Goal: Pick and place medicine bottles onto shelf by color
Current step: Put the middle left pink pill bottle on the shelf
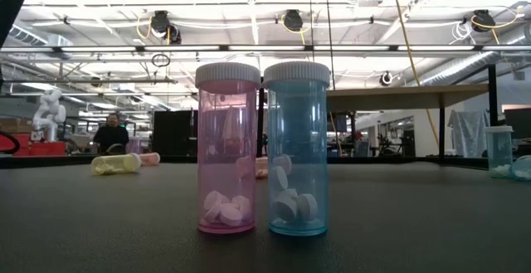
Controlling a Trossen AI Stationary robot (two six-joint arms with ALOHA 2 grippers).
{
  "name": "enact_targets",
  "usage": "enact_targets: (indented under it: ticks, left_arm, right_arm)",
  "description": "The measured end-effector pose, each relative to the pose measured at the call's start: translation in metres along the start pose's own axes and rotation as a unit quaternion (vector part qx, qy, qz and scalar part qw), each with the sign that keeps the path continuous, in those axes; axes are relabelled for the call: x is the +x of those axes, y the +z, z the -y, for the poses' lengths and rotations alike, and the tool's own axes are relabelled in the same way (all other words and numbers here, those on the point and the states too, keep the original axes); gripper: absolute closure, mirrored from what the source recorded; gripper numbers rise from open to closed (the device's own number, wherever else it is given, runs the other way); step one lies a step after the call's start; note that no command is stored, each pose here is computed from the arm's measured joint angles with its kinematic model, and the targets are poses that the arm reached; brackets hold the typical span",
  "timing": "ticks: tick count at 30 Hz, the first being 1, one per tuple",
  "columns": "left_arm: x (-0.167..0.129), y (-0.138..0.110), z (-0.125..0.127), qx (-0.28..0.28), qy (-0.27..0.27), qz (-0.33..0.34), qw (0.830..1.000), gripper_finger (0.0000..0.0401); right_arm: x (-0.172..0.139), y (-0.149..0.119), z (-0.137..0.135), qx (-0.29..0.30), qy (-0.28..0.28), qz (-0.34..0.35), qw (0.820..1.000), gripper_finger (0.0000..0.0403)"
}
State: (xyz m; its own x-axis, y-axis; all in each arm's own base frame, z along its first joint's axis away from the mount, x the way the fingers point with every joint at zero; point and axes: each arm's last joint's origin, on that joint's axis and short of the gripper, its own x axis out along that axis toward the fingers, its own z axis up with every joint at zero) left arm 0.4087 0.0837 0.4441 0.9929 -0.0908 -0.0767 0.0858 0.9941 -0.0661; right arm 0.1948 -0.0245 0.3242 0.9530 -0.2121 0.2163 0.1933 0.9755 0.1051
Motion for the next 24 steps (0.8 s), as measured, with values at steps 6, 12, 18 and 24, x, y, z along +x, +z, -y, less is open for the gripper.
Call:
enact_targets:
  ticks: [6, 12, 18, 24]
  left_arm:
    - [0.01, -0.009, 0.005, -0.015, -0.01, 0.009, 1.0, 0.0121]
    - [0.018, -0.026, 0.007, -0.031, -0.01, -0.011, 0.999, 0.0121]
    - [0.02, -0.033, 0.004, -0.047, -0.009, -0.007, 0.999, 0.0121]
    - [0.02, -0.034, 0.004, -0.043, -0.009, -0.007, 0.999, 0.0124]
  right_arm:
    - [0.0, -0.002, 0.0, -0.012, 0.0, -0.012, 1.0, 0.0303]
    - [0.0, -0.003, 0.0, -0.028, 0.0, -0.015, 1.0, 0.0303]
    - [0.0, -0.004, 0.0, -0.037, -0.001, -0.018, 0.999, 0.0303]
    - [0.0, -0.006, 0.001, -0.039, -0.002, -0.032, 0.999, 0.0303]
